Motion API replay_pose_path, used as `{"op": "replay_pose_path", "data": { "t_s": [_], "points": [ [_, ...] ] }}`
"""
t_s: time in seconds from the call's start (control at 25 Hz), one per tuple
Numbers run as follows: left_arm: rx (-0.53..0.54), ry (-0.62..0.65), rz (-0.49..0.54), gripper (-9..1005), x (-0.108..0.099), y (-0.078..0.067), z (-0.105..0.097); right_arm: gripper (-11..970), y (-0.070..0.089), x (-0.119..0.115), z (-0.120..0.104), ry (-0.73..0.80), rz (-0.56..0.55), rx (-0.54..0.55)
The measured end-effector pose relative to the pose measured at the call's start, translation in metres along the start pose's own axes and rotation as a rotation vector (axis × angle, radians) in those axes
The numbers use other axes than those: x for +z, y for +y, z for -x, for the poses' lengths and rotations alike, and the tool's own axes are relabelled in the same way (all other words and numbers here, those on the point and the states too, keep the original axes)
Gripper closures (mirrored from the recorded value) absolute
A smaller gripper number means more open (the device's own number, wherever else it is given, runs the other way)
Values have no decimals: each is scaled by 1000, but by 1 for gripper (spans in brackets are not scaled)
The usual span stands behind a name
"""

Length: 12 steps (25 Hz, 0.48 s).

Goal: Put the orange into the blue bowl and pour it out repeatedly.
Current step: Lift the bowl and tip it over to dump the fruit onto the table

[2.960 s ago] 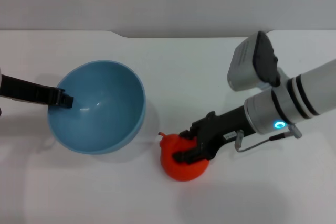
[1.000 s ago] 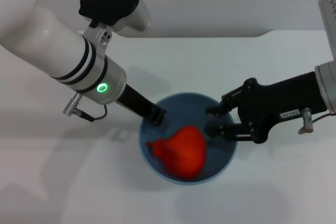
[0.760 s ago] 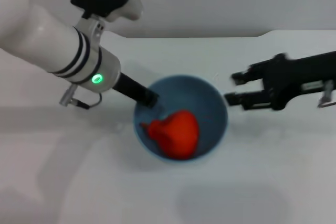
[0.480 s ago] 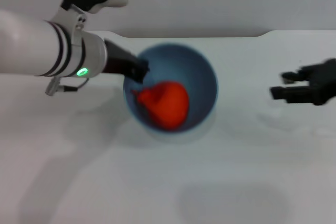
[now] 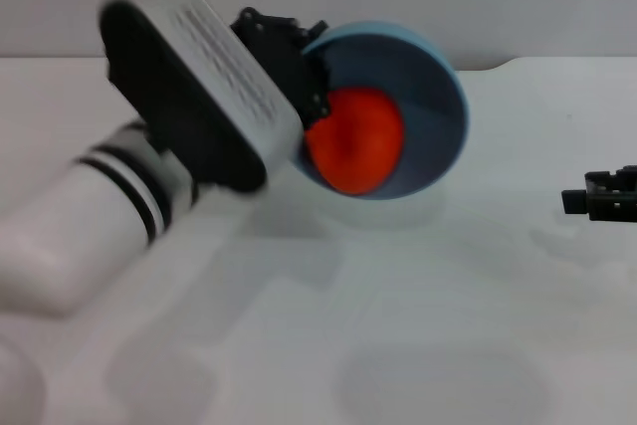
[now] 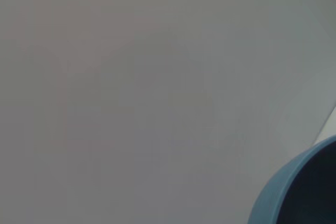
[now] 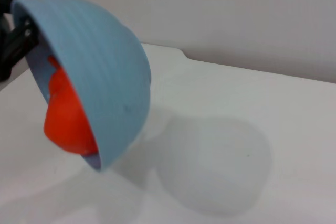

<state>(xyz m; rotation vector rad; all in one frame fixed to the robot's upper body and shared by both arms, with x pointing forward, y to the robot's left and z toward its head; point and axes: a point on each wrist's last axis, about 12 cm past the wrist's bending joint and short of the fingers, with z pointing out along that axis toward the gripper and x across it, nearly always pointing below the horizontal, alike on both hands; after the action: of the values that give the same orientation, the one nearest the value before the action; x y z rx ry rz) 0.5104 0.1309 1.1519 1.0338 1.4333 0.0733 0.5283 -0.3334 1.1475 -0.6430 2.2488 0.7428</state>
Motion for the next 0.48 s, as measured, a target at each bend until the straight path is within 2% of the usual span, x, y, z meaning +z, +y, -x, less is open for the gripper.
{"op": "replay_pose_path", "data": {
  "t_s": [0.04,0.24,0.4,0.48],
  "points": [
    [45,-29,9,997,-1,-7,-1,452,-1,-1,-1,-3,-3,6],
    [432,-198,77,997,-3,-57,-19,452,-4,-4,-8,-10,-10,37],
    [630,-275,123,997,-3,-79,-26,451,-5,-6,-12,-13,-12,56],
    [684,-298,154,997,-2,-83,-27,451,-6,-6,-13,-15,-15,61]
  ]
}}
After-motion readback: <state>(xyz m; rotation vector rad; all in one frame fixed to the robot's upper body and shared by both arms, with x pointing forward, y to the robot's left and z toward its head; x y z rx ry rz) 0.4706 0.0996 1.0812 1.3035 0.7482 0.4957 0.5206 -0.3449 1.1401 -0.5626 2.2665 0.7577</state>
